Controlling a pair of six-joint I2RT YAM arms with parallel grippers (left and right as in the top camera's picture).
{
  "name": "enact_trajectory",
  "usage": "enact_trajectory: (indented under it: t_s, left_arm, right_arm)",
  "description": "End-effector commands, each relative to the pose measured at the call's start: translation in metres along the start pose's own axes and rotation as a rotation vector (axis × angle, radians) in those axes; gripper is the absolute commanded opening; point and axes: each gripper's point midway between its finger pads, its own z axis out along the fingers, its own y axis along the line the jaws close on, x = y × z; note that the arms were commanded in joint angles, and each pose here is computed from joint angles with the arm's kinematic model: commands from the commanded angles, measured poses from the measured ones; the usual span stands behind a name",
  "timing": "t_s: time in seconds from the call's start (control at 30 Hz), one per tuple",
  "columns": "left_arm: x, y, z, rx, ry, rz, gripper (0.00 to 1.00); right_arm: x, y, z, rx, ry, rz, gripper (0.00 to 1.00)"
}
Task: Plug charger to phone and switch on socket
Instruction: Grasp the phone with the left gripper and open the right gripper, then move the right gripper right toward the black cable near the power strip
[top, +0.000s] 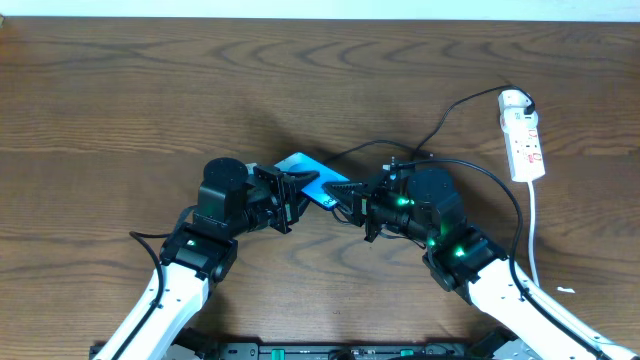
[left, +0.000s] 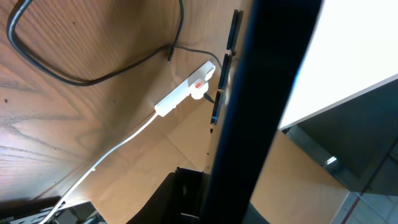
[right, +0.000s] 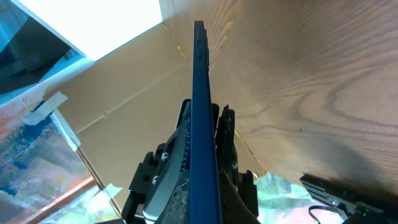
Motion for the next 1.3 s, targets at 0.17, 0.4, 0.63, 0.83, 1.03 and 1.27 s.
enact_trajectory:
  t_s: [0.17,0.4,0.63,0.83,1.03,1.27]
  left_arm:
    - [-0.003,0.000,0.001,0.007,-0.014,-0.001,0.19]
    - [-0.005,-0.001,0.000,0.012,-0.027,-0.001,0.19]
    - [-0.006,0.000,0.000,0.010,-0.030,-0.003,0.08]
    - [-0.010,-0.001,0.000,0.013,-0.057,-0.007,0.08]
    - [-0.013,0.001,0.000,0.006,-0.072,0.029,0.07]
    - [-0.033,0.032,-0.004,-0.113,-0.163,0.045,0.07]
  right_arm:
    - [0.016,0.010,0.000,-0.035,0.039,0.004,0.01]
    - [0.017,0.010,0.000,-0.035,0.041,0.002,0.01]
    - [0.017,0.009,0.000,-0.032,0.041,-0.063,0.02]
    - [0.018,0.008,0.000,-0.026,0.048,-0.066,0.17]
    - [0.018,0.007,0.000,-0.025,0.049,-0.066,0.27]
    - [0.021,0.005,0.000,-0.013,0.070,-0.078,0.34]
